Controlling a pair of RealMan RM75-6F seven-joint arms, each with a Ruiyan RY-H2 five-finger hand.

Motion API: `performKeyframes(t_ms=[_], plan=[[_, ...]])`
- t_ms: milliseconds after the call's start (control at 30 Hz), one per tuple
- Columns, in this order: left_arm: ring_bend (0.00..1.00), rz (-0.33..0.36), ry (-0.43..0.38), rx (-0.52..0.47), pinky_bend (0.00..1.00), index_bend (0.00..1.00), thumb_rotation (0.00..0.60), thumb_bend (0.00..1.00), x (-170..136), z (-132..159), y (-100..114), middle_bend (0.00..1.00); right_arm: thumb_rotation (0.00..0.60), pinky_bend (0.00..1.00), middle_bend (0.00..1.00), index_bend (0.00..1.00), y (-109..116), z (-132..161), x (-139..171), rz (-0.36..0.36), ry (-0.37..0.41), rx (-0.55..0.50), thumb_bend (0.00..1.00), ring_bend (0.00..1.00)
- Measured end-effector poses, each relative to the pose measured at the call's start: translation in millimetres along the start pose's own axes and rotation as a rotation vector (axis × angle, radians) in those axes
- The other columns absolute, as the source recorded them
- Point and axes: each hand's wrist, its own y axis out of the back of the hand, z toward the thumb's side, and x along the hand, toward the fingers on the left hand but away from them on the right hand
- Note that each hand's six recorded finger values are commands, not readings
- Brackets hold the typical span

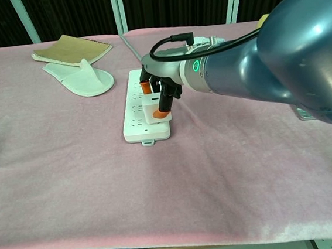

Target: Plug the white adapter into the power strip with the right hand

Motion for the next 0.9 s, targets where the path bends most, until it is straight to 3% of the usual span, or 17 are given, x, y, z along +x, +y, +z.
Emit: performKeyframes(t_ms=[900], plan=[[0.0, -0.008, -0.002, -0.003, 0.0, 0.12, 0.6, 0.28, 0.1, 0.2, -0.5, 0.02, 0.6, 0.47, 0.76, 0.96, -11.7, 5.1, -6.5, 0.074, -0.034, 0.054, 0.39, 0.73]])
